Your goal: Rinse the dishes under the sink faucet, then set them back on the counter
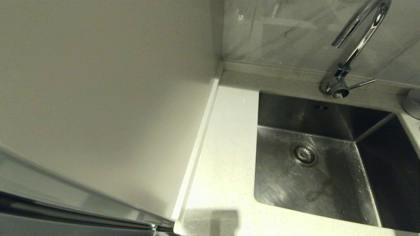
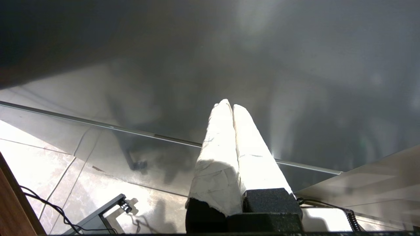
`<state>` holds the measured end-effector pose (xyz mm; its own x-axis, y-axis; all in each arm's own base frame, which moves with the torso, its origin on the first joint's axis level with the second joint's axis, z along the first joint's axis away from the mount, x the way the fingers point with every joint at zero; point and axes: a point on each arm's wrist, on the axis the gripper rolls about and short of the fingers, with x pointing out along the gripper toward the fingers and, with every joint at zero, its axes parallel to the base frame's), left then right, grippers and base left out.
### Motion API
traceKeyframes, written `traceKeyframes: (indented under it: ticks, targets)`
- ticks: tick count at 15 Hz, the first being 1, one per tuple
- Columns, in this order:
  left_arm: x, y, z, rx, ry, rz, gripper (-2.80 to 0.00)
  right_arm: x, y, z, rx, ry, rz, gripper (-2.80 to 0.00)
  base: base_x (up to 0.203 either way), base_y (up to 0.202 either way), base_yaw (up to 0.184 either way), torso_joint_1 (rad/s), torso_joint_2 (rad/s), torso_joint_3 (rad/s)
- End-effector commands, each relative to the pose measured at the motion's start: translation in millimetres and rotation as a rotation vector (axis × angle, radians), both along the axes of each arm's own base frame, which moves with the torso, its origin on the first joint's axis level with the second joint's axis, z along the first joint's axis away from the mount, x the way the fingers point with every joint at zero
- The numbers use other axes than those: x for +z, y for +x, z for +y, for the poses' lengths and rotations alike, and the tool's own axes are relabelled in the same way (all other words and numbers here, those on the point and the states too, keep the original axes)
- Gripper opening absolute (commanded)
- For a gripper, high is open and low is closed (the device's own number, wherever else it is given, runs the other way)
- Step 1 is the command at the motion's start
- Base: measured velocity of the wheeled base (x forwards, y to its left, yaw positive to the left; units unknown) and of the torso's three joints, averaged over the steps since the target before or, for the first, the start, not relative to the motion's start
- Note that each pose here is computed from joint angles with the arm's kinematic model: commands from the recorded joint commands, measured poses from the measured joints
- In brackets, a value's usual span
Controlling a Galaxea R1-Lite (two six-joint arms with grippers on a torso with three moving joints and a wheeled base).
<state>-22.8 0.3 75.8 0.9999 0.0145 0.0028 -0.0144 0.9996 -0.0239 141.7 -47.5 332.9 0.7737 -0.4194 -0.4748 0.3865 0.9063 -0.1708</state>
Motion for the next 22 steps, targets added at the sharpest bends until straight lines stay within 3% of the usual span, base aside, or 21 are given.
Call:
traceKeyframes:
  ticks: [1, 4, 8, 10, 12, 15, 17, 19, 22]
  targets:
    - [0, 0, 0, 0.001, -0.001, -0.005, -2.80, -11, -41, 17, 0.045, -0.009, -0.035, -2.80, 0.000, 0.000, 0.000, 0.000, 0.00, 0.000]
    - [0, 0, 0, 0.001, 0.000, -0.003, -2.80, -62, -70, 27, 0.081, -0.005, -0.010, -2.80, 0.000, 0.000, 0.000, 0.000, 0.00, 0.000]
    - [0, 0, 0, 0.001, -0.001, -0.003, -2.80, -126, -93, 33, 0.129, -0.127, -0.210, -2.80, 0.000, 0.000, 0.000, 0.000, 0.00, 0.000]
    - [0, 0, 0, 0.001, -0.001, -0.003, -2.80, -159, -103, 38, 0.188, -0.153, -0.277, -2.80, 0.000, 0.000, 0.000, 0.000, 0.00, 0.000]
    - [0, 0, 0, 0.001, -0.001, -0.003, -2.80, -187, -115, 42, 0.265, -0.113, -0.319, -2.80, 0.000, 0.000, 0.000, 0.000, 0.00, 0.000]
    - [0, 0, 0, 0.001, 0.000, -0.003, -2.80, -227, -134, 43, 0.272, -0.078, -0.347, -2.80, 0.000, 0.000, 0.000, 0.000, 0.00, 0.000]
    - [0, 0, 0, 0.001, -0.001, -0.005, -2.80, -237, -145, 45, 0.308, -0.013, -0.421, -2.80, 0.000, 0.000, 0.000, 0.000, 0.00, 0.000]
    - [0, 0, 0, 0.001, -0.001, -0.003, -2.80, -249, -153, 47, 0.379, 0.065, -0.433, -2.80, 0.000, 0.000, 0.000, 0.000, 0.00, 0.000]
    - [0, 0, 0, 0.001, -0.001, -0.003, -2.80, -256, -162, 48, 0.420, 0.076, -0.474, -2.80, 0.000, 0.000, 0.000, 0.000, 0.00, 0.000]
